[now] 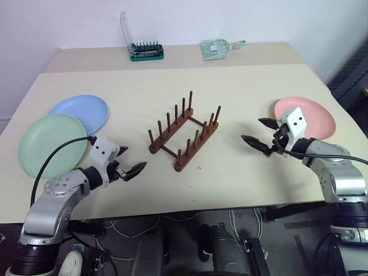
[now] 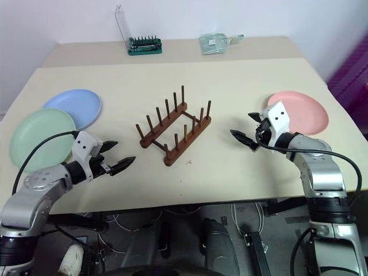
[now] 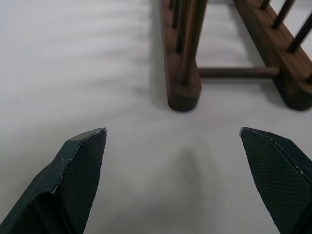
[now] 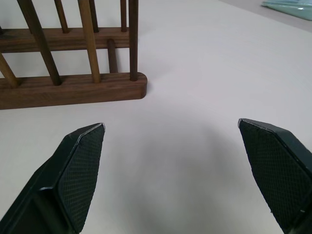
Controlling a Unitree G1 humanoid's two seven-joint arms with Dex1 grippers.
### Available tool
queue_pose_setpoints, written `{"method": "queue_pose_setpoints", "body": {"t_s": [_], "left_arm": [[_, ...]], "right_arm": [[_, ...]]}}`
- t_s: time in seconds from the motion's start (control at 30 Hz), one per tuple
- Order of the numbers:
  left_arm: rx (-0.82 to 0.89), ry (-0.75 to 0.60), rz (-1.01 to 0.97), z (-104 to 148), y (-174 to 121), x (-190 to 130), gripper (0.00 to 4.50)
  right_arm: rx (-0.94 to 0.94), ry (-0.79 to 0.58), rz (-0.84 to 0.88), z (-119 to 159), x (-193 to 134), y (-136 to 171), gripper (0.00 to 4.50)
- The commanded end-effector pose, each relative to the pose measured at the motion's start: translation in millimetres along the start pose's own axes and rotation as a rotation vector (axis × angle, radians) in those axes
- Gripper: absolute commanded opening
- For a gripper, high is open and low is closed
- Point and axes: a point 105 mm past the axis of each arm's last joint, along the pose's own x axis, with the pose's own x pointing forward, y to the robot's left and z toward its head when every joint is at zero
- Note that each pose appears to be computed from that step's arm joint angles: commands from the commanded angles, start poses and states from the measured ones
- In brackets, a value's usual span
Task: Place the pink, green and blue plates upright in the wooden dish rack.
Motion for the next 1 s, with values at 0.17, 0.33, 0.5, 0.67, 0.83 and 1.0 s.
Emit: {"method": "queue_pose_setpoints", "body": {"t_s": [0.17, 0.33, 0.5, 0.67, 0.83, 1.0], "left_arm": [[0.012, -0.035, -0.077, 8, -21, 9, 4.5], [-0.022, -0.018, -0.307, 6, -68, 17, 4.5], [0.028, 0.017, -0.372, 1, -98, 38, 4.5], [0.064, 0.032, -0.298, -6, -103, 66, 4.5], [-0.037, -0.032, -0.26, 0, -103, 81, 4.5], [0.012, -0.024, -0.221, -10, -94, 81, 3.69]], "right_arm": [[-0.059, -0.062, -0.007, 22, 8, -1, 4.47], [-0.063, -0.065, -0.008, 22, 8, 2, 4.47], [-0.062, -0.079, -0.03, 24, 9, 1, 4.47], [-0.056, -0.077, -0.033, 19, 10, 5, 4.47], [-0.062, -0.079, -0.033, 21, 10, 6, 4.47], [-0.057, -0.057, -0.023, 13, 7, 11, 4.5]]}}
